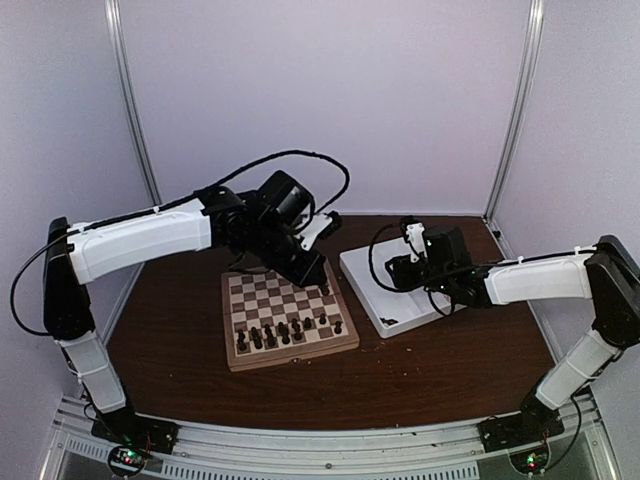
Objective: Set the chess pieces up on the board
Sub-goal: Pick up the chess piece from the chessboard, then place the chess piece on the chessboard.
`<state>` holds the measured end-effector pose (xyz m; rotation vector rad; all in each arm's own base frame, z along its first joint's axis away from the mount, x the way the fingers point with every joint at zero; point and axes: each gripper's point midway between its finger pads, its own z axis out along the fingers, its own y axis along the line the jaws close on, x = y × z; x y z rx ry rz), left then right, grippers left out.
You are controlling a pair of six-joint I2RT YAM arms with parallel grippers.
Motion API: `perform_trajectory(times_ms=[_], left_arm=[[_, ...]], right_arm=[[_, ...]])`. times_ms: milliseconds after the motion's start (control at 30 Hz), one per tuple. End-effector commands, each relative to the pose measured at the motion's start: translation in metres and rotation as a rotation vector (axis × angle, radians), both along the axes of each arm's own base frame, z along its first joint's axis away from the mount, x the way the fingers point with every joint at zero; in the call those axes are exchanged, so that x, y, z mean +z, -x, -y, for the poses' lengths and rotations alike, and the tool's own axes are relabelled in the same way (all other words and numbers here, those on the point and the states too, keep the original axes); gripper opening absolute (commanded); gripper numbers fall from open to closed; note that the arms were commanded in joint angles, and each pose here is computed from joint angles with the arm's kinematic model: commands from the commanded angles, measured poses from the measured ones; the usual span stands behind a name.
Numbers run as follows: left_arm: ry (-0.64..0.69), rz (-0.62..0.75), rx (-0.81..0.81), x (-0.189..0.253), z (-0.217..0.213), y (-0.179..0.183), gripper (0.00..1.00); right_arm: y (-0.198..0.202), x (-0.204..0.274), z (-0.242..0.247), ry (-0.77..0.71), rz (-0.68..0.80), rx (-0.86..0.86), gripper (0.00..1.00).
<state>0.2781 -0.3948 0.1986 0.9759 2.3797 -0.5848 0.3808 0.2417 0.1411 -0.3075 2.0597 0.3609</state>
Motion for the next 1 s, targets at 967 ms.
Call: perform_trajectory(times_ms=[967], left_arm=[[-0.113, -0.012, -0.023, -0.083, 0.015, 0.038, 0.04]], right_arm=[[-0.004, 0.008, 0.000, -0.013, 0.006, -0.009, 0.49]])
